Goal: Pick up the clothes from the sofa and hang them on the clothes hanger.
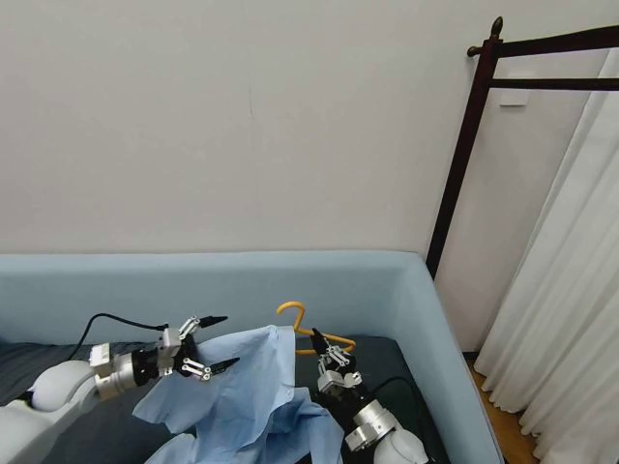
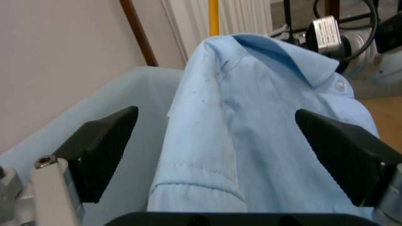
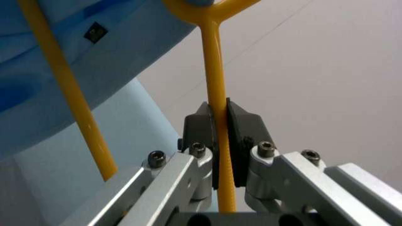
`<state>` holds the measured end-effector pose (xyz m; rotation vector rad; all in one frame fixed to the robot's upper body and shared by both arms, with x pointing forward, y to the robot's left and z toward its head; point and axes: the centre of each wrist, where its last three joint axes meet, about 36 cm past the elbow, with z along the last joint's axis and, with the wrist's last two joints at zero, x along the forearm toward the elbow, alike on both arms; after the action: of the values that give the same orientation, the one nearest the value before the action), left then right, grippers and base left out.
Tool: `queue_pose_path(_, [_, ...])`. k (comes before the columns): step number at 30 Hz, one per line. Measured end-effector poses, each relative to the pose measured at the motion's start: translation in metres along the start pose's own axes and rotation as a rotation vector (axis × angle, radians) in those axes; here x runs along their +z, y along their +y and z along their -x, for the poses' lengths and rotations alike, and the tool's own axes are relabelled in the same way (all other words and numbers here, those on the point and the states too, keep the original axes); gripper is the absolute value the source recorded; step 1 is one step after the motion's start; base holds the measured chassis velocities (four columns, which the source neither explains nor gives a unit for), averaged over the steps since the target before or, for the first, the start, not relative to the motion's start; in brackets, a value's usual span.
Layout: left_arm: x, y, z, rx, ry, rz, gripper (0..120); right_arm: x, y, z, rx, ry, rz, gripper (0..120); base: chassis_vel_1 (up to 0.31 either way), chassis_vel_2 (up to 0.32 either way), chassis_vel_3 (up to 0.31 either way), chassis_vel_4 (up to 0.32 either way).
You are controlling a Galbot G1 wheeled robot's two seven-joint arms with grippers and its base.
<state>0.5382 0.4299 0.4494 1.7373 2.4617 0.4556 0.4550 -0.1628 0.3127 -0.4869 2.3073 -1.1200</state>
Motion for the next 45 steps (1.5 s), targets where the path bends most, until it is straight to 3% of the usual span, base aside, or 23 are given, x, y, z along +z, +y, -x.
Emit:
queue_pose_path(3, [0.003, 0.008, 0.008, 0.012, 0.013, 0.011, 95, 0.003, -0.002, -0.002, 0.007, -0.001, -0.014, 4, 0.000, 0.000, 0.000, 0.000])
queue_pose_path(6, [0.006, 0.019, 0.010, 0.024, 0.031, 0.021, 82, 0.004, -0.002, -0.004, 0.014, -0.002, -0.024, 4, 0.000, 0.000, 0.000, 0.000])
queue_pose_path(8, [0.006, 0.021, 0.010, 0.030, 0.035, 0.022, 81, 0.004, -0.002, -0.004, 0.017, -0.004, -0.028, 4, 0.000, 0.000, 0.000, 0.000])
queue_pose_path(16, [0.010, 0.031, 0.013, 0.090, 0.056, 0.021, 46, 0.004, -0.004, 0.000, 0.037, -0.031, -0.074, 4, 0.000, 0.000, 0.000, 0.000])
queue_pose_path(28, [0.015, 0.033, 0.009, 0.081, 0.090, 0.042, 7, 0.000, -0.004, 0.000, 0.055, -0.057, -0.090, 4, 0.000, 0.000, 0.000, 0.000])
queue_pose_path(34, [0.017, 0.035, 0.011, 0.062, 0.082, 0.049, 7, -0.003, -0.003, -0.004, 0.068, -0.056, -0.061, 4, 0.000, 0.000, 0.000, 0.000])
queue_pose_path(38, [0.019, 0.036, 0.007, 0.040, 0.081, 0.046, 7, -0.005, -0.004, -0.004, 0.086, -0.069, 0.031, 16, 0.000, 0.000, 0.000, 0.000])
queue_pose_path(45, [0.028, 0.036, -0.014, -0.059, 0.096, 0.031, 7, 0.004, -0.011, -0.010, -0.047, -0.278, 0.273, 39, 0.000, 0.000, 0.000, 0.000])
